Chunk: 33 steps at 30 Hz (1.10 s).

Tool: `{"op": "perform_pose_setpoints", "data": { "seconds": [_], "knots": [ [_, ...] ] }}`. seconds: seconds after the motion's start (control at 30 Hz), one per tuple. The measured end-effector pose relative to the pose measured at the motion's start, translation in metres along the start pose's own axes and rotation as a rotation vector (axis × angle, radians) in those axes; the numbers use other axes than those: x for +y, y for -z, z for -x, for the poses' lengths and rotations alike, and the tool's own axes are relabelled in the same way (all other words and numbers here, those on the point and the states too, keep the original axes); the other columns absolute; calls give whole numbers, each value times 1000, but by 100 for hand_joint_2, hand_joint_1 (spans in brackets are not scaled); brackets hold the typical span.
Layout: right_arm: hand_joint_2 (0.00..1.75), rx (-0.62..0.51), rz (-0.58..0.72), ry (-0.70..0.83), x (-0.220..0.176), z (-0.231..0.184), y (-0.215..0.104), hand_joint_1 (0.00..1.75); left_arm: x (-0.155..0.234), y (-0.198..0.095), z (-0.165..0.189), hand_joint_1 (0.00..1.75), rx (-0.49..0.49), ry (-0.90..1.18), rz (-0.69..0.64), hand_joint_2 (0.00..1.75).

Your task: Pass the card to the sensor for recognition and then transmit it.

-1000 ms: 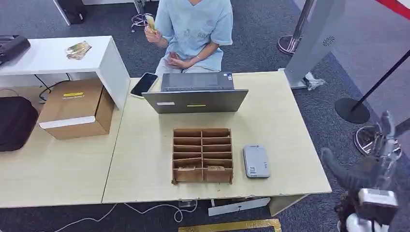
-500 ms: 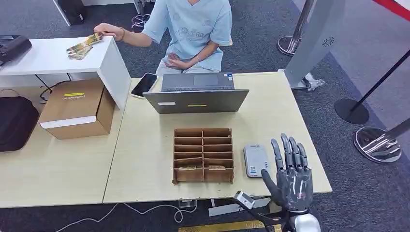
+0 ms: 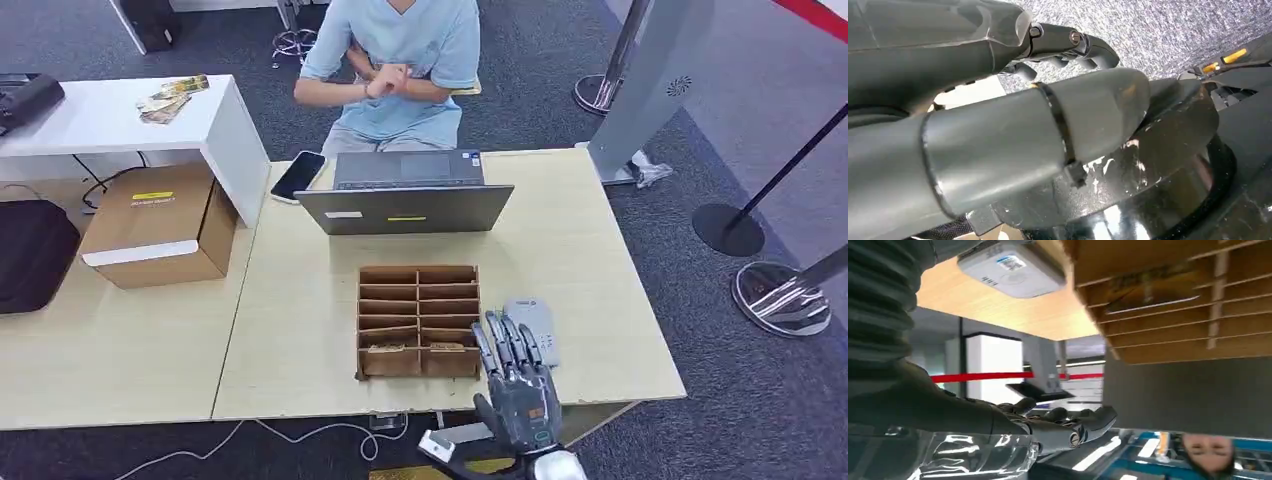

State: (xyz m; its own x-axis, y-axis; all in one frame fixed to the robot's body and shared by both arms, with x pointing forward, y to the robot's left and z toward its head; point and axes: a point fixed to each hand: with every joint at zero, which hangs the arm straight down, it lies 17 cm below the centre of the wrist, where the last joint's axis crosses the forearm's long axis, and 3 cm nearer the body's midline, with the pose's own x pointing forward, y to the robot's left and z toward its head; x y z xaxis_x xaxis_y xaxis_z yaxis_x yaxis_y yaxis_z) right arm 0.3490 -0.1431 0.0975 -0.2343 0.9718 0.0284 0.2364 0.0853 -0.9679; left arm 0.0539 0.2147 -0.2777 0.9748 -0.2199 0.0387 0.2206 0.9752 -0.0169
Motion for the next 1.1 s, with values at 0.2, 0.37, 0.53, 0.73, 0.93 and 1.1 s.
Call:
{"op": "perform_pose_setpoints", "data": {
  "seconds": [0.2, 0.37, 0.53, 0.73, 0.93, 1.1],
  "knots": [
    [175, -47, -13, 31, 3, -23, 5, 0, 0, 0, 0, 0, 0, -6, 1, 0],
    [175, -49, -14, 34, 5, -27, 12, 0, 0, 0, -1, 0, -7, -11, 3, 0],
    [175, -19, -31, 18, 11, -22, 19, 0, -1, 0, -2, 0, -15, -6, 4, 0],
    [175, 13, -37, -7, 14, -12, 29, 0, 0, 0, -2, 0, -15, -2, 4, 0],
    [175, 29, -57, -24, 20, -5, 31, 0, 0, 0, -2, 0, -15, 2, 5, 0],
    [175, 64, -75, -44, 28, 12, 34, 0, 0, 0, -2, 0, -15, 8, 7, 0]
  ]
}}
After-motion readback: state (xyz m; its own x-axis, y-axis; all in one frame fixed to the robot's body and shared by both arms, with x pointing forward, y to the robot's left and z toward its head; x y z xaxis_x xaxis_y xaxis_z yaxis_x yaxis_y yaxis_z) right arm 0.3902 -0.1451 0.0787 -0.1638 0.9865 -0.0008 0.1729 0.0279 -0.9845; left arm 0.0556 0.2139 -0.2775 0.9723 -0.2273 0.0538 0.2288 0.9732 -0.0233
